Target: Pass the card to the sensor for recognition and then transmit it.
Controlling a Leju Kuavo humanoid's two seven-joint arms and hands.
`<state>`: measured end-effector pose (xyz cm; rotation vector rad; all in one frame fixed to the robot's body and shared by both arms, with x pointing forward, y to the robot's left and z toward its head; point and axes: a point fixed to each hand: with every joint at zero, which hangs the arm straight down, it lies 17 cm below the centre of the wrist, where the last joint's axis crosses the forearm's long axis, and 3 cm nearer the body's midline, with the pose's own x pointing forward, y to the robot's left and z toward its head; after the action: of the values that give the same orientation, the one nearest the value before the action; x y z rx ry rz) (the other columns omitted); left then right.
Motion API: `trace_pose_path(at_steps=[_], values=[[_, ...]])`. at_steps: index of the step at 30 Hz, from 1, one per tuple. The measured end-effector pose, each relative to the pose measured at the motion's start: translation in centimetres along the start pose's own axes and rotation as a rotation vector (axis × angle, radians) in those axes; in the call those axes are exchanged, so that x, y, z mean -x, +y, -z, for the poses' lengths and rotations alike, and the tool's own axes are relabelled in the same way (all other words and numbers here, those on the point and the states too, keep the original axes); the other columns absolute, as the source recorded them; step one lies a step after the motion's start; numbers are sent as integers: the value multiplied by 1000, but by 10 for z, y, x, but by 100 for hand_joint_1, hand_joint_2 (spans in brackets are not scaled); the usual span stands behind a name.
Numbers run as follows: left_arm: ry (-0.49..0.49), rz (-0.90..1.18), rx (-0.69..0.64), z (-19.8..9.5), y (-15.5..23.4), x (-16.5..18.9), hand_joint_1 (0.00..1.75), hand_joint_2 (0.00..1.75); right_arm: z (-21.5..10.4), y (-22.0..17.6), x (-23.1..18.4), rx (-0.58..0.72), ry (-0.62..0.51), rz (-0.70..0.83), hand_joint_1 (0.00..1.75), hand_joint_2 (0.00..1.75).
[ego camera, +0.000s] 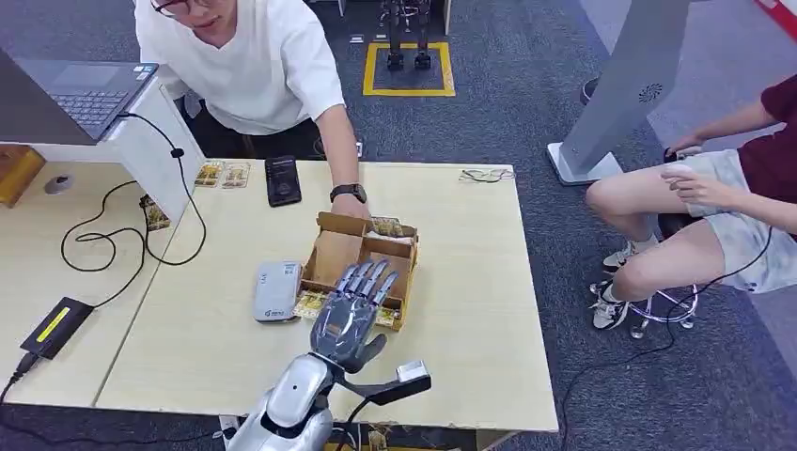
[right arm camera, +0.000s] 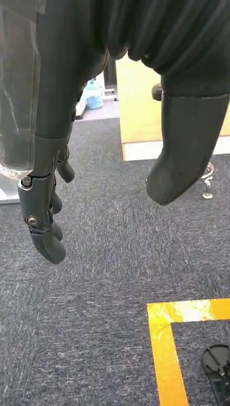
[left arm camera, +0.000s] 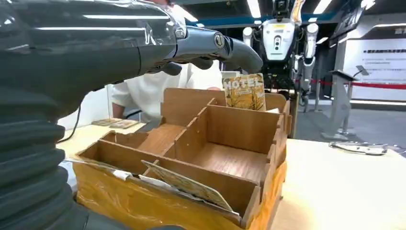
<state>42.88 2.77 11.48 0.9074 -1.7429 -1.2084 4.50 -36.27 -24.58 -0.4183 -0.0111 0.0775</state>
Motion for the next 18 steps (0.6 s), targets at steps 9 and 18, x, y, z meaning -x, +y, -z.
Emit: trace_pose_path(at_steps=[9,18], values=[[-27,-18,-27,-1,8,-8,0,175,0,0,0,0,0,0,0,175],[-71,-16,-17,-4,6,-23,0,175,0,0,-1,2,-7,0,0,175]])
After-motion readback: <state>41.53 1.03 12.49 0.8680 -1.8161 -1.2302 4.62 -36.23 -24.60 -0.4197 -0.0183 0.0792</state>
